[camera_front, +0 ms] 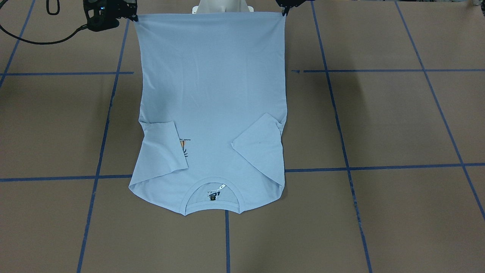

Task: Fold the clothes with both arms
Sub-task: 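Lift the hem with both grippers and fold it toward the collar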

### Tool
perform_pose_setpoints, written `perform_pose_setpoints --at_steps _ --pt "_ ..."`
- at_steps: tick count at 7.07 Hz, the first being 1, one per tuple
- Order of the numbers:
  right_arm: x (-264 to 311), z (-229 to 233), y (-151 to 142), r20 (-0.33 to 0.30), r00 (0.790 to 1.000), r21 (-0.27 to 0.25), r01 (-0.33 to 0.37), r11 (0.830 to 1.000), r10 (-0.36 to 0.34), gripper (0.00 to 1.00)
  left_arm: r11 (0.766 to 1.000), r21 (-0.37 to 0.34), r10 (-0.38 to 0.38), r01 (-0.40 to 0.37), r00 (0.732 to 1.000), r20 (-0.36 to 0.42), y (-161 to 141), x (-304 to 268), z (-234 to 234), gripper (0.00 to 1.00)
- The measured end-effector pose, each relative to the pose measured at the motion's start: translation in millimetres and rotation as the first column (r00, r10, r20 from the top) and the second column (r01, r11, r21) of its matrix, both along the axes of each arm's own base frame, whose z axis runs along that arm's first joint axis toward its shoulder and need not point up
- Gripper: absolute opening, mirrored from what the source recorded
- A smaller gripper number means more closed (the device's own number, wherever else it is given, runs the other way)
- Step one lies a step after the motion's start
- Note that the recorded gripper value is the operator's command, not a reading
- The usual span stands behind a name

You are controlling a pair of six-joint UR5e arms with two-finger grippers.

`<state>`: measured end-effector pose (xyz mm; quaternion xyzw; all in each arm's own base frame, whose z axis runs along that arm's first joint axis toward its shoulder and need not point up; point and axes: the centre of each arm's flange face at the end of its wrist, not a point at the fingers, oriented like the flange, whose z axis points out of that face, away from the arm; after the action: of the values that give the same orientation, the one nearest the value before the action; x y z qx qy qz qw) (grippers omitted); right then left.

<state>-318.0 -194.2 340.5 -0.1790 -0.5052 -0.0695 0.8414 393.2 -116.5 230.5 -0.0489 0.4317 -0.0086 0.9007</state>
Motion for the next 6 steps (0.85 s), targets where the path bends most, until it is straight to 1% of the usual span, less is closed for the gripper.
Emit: perform_pose_setpoints --at_steps 1,2,3,4,5,6 --pt "4 -1 -18 0.005 0.999 0.005 -0.050 0.999 0.050 0.00 1.000 -0.003 -0.014 0.014 1.000 -0.016 -11 -1 -6 0.00" --pt "10 0 -40 0.009 0.994 0.011 -0.108 0.994 0.108 0.00 0.999 0.009 -0.043 0.044 0.999 -0.033 -30 -4 -13 0.00" --pt "14 -2 -64 0.018 0.986 0.017 -0.167 0.986 0.167 0.00 0.997 0.035 -0.071 0.073 0.996 -0.047 -54 -10 -19 0.00" --pt "15 -3 -91 0.026 0.974 0.021 -0.224 0.974 0.224 0.00 0.994 0.059 -0.094 0.097 0.994 -0.050 -83 -17 -20 0.00" --pt "15 -2 -121 0.029 0.960 0.023 -0.280 0.960 0.279 0.00 0.988 0.082 -0.126 0.130 0.991 -0.048 -118 -20 -22 0.00" --pt "13 -2 -153 0.029 0.944 0.023 -0.330 0.944 0.330 0.00 0.979 0.106 -0.169 0.171 0.985 -0.035 -160 -15 -24 0.00"
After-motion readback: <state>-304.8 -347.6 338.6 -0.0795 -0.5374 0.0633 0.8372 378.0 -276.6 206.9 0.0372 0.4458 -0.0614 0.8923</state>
